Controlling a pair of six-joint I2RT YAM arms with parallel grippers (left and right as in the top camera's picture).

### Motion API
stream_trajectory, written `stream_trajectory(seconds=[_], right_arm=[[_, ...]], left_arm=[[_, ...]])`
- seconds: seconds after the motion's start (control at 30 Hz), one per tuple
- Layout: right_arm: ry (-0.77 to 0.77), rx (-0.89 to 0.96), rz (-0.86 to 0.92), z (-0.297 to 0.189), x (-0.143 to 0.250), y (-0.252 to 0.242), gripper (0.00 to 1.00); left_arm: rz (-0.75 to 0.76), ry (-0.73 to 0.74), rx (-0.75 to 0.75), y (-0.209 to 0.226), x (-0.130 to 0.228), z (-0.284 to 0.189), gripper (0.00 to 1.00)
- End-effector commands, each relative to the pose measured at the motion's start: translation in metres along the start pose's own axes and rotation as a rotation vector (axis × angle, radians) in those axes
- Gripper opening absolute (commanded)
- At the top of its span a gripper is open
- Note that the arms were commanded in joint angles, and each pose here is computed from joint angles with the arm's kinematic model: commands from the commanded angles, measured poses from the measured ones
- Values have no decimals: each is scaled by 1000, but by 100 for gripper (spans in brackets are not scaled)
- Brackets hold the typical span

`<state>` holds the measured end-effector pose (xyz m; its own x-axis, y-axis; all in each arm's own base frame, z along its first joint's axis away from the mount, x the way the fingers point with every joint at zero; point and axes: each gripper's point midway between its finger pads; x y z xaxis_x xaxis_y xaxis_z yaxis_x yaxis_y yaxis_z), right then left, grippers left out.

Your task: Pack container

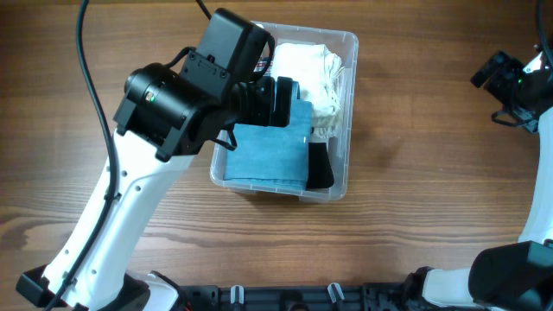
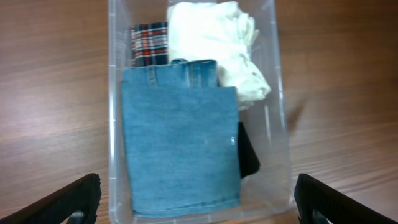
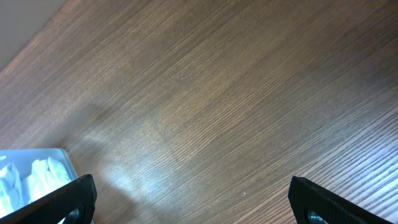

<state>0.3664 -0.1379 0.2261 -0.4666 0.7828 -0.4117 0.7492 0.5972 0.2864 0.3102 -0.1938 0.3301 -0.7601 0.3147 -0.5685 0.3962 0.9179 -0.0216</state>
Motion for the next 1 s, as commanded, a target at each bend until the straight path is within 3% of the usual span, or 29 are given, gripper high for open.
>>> stream_trajectory(seconds=[0.0,0.43,0.7,0.97], right_arm=[[-10,-2,11,-1,-4,1,100],[-10,-2,11,-1,-4,1,100],[-10,-2,11,-1,-4,1,100],[-10,-2,11,-1,-4,1,100]], left_arm=[[101,-11,-57,10,1,7,100],[50,-211,-60,30,46,32,100],[-63,-482,5,63,117,65,100],[-122,-728,-14,88,160,61,100]])
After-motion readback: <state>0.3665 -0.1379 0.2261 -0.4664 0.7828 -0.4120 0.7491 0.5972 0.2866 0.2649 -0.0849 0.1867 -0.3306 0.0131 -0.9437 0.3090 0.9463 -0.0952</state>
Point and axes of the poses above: each gripper's point midway between its finger pads, its own z axis out along the fingers, its own y axis along the line the jaws close on, x = y × z, and after that the axes turned 14 degrees about z, right-handed
